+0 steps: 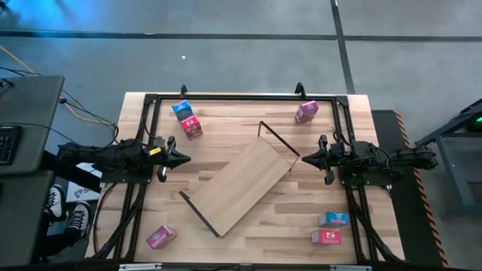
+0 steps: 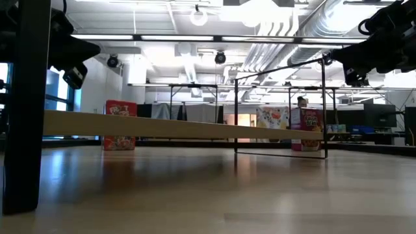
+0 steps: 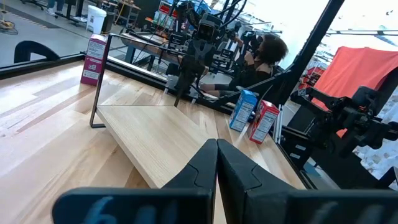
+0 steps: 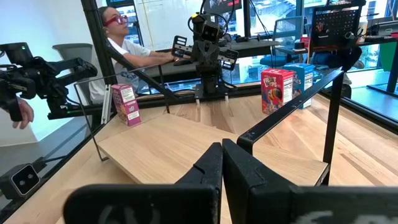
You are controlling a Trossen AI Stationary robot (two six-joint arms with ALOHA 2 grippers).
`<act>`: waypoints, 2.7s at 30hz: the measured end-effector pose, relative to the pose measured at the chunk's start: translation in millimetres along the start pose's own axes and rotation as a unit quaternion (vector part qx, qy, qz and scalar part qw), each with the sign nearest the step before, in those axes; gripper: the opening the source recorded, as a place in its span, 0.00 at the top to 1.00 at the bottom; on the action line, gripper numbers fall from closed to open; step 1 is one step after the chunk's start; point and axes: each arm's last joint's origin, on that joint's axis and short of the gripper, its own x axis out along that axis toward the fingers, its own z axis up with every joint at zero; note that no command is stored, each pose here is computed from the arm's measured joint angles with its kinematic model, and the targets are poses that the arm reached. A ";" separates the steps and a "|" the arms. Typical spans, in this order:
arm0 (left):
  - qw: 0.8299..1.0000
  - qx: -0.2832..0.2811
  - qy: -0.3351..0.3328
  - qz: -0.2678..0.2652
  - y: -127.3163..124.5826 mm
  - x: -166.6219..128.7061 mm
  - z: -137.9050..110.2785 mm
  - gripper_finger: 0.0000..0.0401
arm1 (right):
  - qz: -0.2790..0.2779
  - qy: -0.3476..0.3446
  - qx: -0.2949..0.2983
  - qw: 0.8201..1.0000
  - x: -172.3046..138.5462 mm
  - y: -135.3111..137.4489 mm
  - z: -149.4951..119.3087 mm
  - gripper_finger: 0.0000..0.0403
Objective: Stack cereal on shelf
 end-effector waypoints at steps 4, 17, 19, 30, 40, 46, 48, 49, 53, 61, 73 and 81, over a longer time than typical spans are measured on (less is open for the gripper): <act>1.000 0.000 0.000 0.000 0.0 0.0 0.0 0.99 | 0.000 0.000 0.000 1.000 0.0 0.0 0.0 1.00; 1.000 0.000 0.000 0.000 0.0 0.0 0.0 0.99 | 0.000 0.000 0.000 1.000 0.0 0.0 0.0 1.00; 1.000 0.000 0.000 0.000 -0.1 0.0 0.0 0.99 | 0.000 0.000 0.000 1.000 0.0 0.0 0.0 1.00; 1.000 0.000 0.000 0.000 0.0 0.0 0.0 0.99 | -0.047 -0.050 -0.047 0.997 -0.5 -1.9 9.2 1.00; 1.000 0.000 0.000 0.000 0.0 0.0 0.0 0.99 | -0.143 -0.497 0.133 0.845 -50.5 -5.1 89.6 1.00; 1.000 0.000 0.000 0.000 0.0 0.0 0.0 0.99 | -0.279 -0.325 0.161 0.889 -47.3 -5.9 131.5 1.00; 1.000 0.000 0.000 0.000 0.0 0.0 0.0 0.99 | -0.325 -0.243 0.167 0.899 -47.9 -5.6 146.9 0.97; 1.000 0.000 0.000 0.000 0.0 0.0 0.1 0.99 | -0.346 -0.207 0.168 0.900 -48.7 -5.4 154.5 0.95; 1.000 0.000 0.000 0.000 0.0 0.0 0.0 0.99 | -0.403 -0.091 0.178 0.893 -52.9 -3.7 185.9 0.80; 1.000 0.000 0.000 0.000 0.0 0.0 0.0 0.99 | -0.519 0.041 0.156 0.840 -12.8 -11.5 225.4 0.43; 1.000 0.000 0.000 0.000 0.0 0.0 0.0 0.99 | -0.658 0.150 0.297 0.675 68.2 -115.0 178.0 0.33; 1.000 0.000 0.000 0.000 0.0 0.0 0.0 0.99 | -0.679 0.159 0.432 0.572 67.6 -180.6 145.5 0.33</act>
